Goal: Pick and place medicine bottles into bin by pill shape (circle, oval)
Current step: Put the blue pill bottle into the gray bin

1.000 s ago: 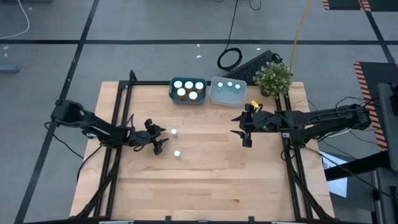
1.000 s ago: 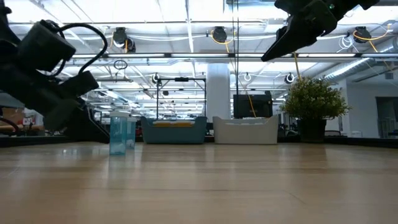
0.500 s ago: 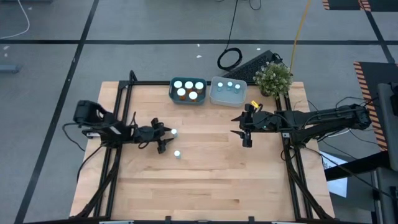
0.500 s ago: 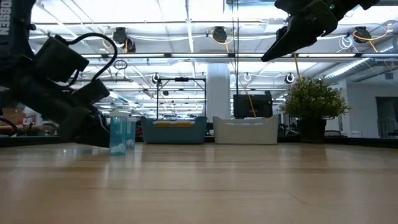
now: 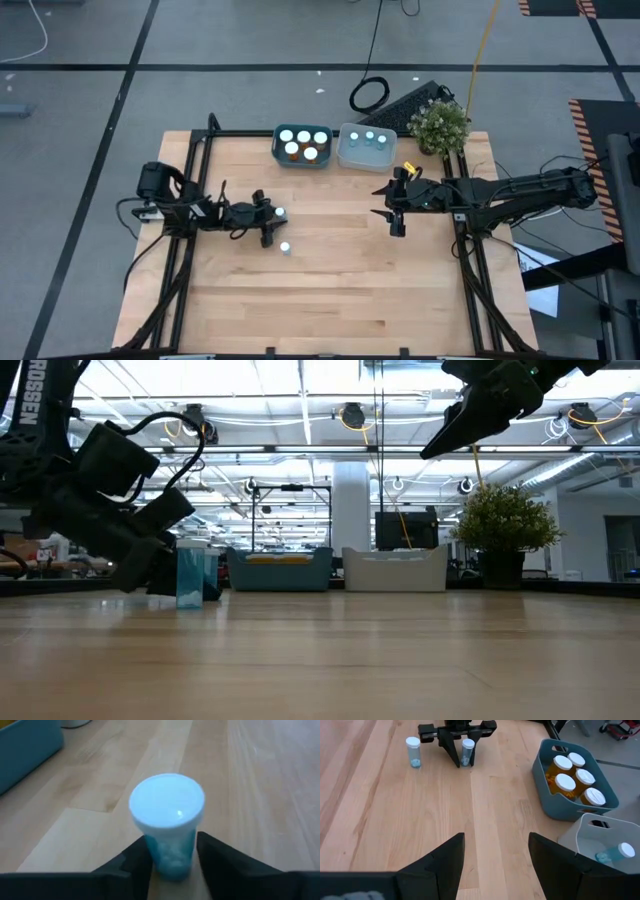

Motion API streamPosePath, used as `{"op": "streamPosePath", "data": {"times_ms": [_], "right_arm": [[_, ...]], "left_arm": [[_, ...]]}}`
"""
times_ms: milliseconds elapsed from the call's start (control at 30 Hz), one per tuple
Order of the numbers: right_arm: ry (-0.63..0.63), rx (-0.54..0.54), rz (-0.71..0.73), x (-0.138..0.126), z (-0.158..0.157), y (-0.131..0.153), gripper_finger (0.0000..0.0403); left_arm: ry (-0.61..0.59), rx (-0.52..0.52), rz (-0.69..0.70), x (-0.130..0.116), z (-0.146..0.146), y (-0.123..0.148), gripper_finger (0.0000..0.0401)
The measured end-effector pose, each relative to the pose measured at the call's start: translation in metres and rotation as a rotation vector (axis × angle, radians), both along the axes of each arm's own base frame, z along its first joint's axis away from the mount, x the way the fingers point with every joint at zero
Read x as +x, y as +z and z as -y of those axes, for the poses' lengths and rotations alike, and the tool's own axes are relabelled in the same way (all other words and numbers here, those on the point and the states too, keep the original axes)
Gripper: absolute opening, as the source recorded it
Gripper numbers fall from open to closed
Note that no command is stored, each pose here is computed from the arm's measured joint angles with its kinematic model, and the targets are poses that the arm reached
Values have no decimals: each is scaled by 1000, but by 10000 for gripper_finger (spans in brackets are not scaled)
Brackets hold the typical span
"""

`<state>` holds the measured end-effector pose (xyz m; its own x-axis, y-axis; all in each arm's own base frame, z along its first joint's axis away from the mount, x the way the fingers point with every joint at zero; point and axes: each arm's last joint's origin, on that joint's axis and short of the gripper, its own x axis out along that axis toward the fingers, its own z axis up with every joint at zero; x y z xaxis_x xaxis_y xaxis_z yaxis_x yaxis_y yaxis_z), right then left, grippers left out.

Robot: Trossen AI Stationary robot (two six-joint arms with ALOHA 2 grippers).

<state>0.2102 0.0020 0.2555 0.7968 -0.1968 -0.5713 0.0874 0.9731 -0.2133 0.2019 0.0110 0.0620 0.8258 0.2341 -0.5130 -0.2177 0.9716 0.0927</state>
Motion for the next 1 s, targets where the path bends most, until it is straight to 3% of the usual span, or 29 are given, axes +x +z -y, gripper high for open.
{"op": "streamPosePath", "data": {"times_ms": [300,633,833,1000], "right_arm": [[-76,66,93,11,0,2,212],[-122,160,314,81,-1,-28,212],[-92,233,224,127,7,-45,212],[-80,222,122,161,13,-51,215]], "left_arm": [[7,-1,-4,0,0,0,97],[4,2,50,10,-1,10,103],[-2,-7,2,25,-1,20,103],[-10,-7,-69,44,1,32,104]]}}
